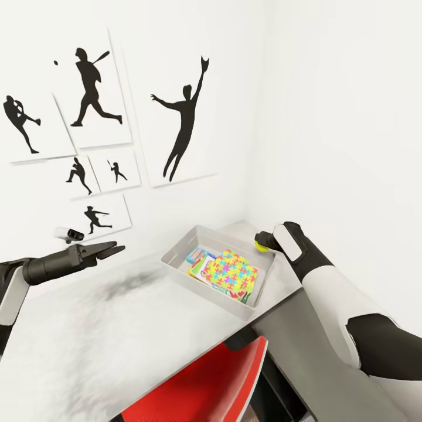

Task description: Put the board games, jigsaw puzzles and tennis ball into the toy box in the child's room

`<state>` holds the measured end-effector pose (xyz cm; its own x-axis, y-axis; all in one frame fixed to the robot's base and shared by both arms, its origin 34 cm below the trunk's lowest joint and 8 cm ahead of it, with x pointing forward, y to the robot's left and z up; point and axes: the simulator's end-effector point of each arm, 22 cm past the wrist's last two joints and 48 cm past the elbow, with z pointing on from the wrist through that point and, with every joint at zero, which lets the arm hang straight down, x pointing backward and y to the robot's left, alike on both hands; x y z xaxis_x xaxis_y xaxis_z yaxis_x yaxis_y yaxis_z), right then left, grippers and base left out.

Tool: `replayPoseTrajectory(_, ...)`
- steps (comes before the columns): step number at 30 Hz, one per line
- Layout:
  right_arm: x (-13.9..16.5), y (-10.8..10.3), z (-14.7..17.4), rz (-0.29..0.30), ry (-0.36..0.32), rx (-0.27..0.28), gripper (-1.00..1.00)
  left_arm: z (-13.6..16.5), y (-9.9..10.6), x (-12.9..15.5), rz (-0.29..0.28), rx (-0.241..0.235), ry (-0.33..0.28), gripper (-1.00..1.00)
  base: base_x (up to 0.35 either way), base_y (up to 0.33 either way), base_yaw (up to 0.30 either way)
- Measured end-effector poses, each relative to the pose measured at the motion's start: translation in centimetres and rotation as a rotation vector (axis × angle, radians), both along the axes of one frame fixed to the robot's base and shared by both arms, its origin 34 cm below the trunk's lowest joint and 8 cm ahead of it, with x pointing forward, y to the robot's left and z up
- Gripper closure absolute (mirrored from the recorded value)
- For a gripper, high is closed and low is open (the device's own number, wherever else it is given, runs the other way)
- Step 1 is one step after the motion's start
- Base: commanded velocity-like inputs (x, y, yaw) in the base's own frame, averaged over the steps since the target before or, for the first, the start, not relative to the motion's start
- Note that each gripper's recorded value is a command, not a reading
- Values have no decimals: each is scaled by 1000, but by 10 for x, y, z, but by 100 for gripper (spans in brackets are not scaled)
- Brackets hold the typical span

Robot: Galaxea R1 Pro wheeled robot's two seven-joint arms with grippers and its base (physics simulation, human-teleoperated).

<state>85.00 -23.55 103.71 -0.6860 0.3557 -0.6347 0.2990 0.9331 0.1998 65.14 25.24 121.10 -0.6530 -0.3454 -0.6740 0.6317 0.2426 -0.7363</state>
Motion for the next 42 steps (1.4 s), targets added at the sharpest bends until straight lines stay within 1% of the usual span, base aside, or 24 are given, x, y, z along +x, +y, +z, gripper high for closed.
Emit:
replayPoseTrajectory(10,1,-4,-11,-7,16,1,100,-12,4,9,11,-9,32,-100,0,0,0)
replayPoseTrajectory(17,1,-2,-20,-4,28,0,100,-18,6,11,13,-11,42,-100,0,0,0)
replayPoseTrajectory(31,0,-12,-37,-9,57,-8,100,-29,5,15,10,-14,63,-100,0,0,0)
replayPoseTrajectory(34,2,-9,-33,-3,46,-9,100,-30,4,15,9,-14,65,-100,0,0,0)
replayPoseTrajectory(35,7,-6,-21,4,19,-8,100,-30,4,15,9,-13,65,-100,0,0,0)
replayPoseTrajectory(42,10,-4,-15,10,4,-5,100,-30,4,15,9,-13,66,-100,0,0,0)
